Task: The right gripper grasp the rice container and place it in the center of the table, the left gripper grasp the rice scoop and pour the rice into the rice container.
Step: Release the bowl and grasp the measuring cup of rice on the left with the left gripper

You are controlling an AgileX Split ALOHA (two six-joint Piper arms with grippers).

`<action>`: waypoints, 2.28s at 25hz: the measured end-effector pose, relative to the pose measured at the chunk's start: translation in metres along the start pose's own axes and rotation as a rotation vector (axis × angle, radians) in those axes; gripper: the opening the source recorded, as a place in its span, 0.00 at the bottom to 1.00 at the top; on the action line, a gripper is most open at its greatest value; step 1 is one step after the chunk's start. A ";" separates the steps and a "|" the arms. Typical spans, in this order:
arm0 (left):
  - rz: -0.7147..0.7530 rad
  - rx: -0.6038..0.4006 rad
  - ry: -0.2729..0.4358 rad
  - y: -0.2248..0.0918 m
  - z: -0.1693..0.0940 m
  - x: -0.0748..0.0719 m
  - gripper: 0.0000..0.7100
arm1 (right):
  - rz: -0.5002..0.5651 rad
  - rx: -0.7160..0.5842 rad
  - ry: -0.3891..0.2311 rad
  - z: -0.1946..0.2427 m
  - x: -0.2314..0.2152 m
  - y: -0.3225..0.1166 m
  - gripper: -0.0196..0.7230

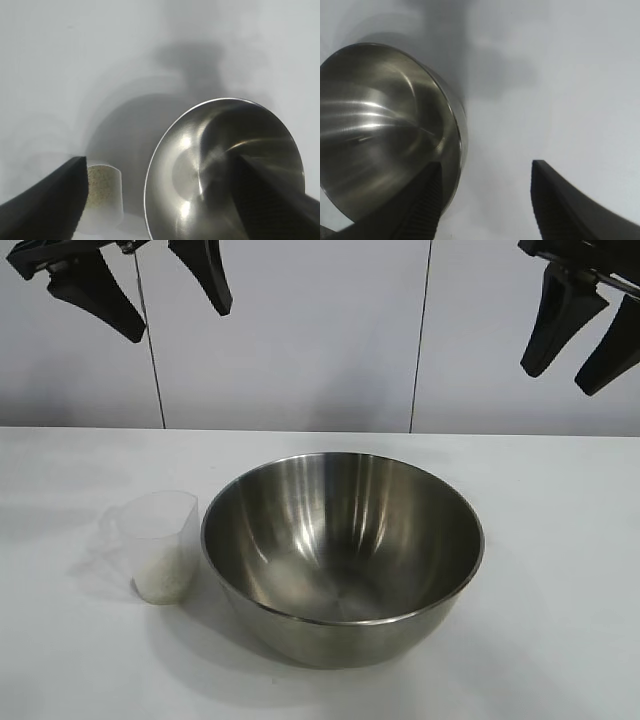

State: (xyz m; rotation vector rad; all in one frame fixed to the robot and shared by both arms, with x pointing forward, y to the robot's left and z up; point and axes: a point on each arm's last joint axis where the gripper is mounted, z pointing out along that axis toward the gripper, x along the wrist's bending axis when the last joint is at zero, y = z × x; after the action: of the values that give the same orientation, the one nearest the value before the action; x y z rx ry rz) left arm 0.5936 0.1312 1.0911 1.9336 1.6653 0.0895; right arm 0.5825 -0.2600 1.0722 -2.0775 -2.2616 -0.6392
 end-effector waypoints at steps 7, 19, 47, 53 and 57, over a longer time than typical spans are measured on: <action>-0.001 -0.065 -0.011 0.006 0.000 -0.001 0.80 | 0.015 0.000 0.003 0.000 0.000 0.000 0.53; 0.023 -0.116 -0.002 0.011 -0.005 0.003 0.80 | 0.018 0.000 0.007 0.000 0.001 0.000 0.53; 0.231 -0.763 0.062 -0.197 0.000 0.083 0.80 | 0.022 0.000 0.007 0.000 0.001 0.000 0.53; 0.213 -0.683 0.086 -0.214 0.032 0.095 0.80 | 0.022 0.000 0.007 0.000 0.001 0.000 0.53; 0.235 -0.761 0.084 -0.220 0.048 0.101 0.80 | 0.022 0.000 0.007 0.000 0.001 0.000 0.53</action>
State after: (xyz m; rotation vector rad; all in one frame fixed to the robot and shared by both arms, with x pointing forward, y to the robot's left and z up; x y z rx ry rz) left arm 0.4408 0.2181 0.9183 1.5197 1.1853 0.7837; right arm 0.5824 -0.2594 1.0723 -2.0935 -2.2325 -0.6440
